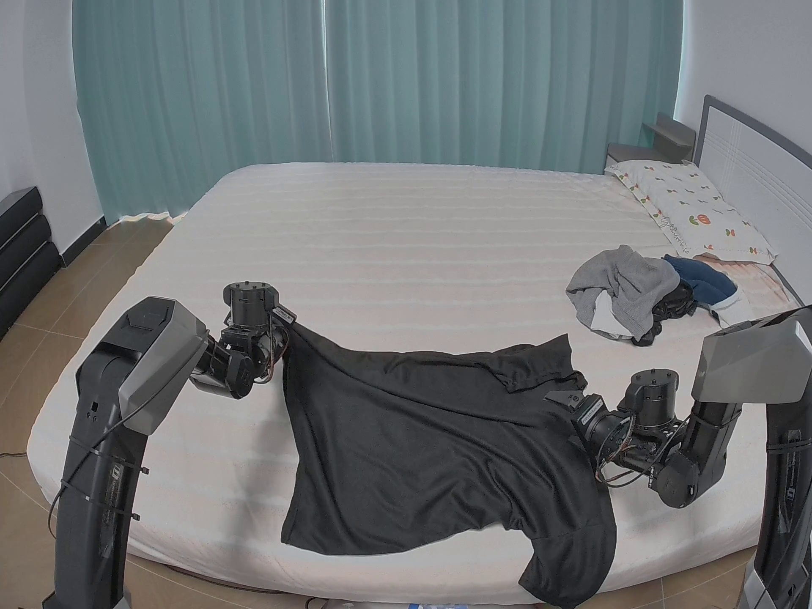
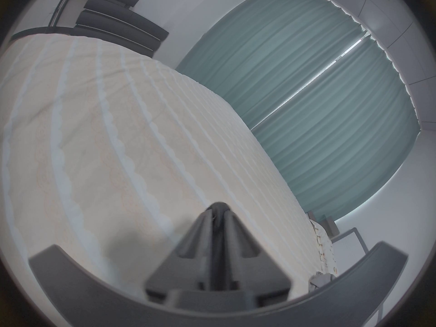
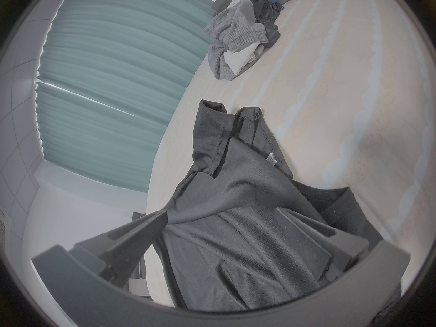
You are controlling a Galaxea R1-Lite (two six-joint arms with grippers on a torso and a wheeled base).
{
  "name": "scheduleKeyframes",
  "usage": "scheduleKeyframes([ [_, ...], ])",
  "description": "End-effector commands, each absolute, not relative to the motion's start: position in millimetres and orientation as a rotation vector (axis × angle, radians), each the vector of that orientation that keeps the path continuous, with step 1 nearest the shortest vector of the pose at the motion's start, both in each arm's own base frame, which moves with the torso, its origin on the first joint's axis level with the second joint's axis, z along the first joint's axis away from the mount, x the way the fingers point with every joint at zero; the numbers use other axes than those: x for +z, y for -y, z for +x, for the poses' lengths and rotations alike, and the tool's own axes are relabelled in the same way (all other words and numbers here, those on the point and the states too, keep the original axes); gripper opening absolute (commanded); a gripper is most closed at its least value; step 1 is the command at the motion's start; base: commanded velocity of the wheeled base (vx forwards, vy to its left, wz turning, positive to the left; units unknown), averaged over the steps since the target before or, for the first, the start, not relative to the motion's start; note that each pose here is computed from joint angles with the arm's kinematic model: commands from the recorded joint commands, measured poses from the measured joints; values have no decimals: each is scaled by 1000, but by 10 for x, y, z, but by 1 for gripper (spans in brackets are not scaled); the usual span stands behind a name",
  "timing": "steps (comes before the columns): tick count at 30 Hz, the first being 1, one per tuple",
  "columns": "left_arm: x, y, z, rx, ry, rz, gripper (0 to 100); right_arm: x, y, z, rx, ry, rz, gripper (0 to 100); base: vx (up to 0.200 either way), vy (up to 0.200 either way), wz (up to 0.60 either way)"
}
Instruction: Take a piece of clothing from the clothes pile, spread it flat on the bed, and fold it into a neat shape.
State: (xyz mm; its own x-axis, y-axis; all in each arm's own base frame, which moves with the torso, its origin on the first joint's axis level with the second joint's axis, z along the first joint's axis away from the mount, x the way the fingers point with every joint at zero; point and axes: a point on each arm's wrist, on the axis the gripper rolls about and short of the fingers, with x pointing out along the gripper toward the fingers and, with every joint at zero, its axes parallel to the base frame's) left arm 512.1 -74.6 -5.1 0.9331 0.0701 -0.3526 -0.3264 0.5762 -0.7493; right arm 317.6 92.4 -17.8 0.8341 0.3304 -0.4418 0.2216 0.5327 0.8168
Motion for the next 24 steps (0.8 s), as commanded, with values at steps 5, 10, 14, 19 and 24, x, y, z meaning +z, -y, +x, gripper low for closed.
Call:
scheduleKeyframes([
  [5,-82,737,5061,246,-330,-960,100,-176,-923,3184,69,-605,1026,100,0,0,0],
  [10,92,683,4755,268,-393,-1038,100,-64,-886,3245,81,-556,1037,100,0,0,0],
  [14,235,668,4474,195,-500,-1085,100,73,-886,3305,102,-515,1042,100,0,0,0],
  [19,146,658,4109,202,-634,-1071,100,138,-1001,3497,96,-535,997,100,0,0,0],
  [24,147,663,3871,190,-636,-1073,100,205,-1137,3727,81,-548,887,100,0,0,0],
])
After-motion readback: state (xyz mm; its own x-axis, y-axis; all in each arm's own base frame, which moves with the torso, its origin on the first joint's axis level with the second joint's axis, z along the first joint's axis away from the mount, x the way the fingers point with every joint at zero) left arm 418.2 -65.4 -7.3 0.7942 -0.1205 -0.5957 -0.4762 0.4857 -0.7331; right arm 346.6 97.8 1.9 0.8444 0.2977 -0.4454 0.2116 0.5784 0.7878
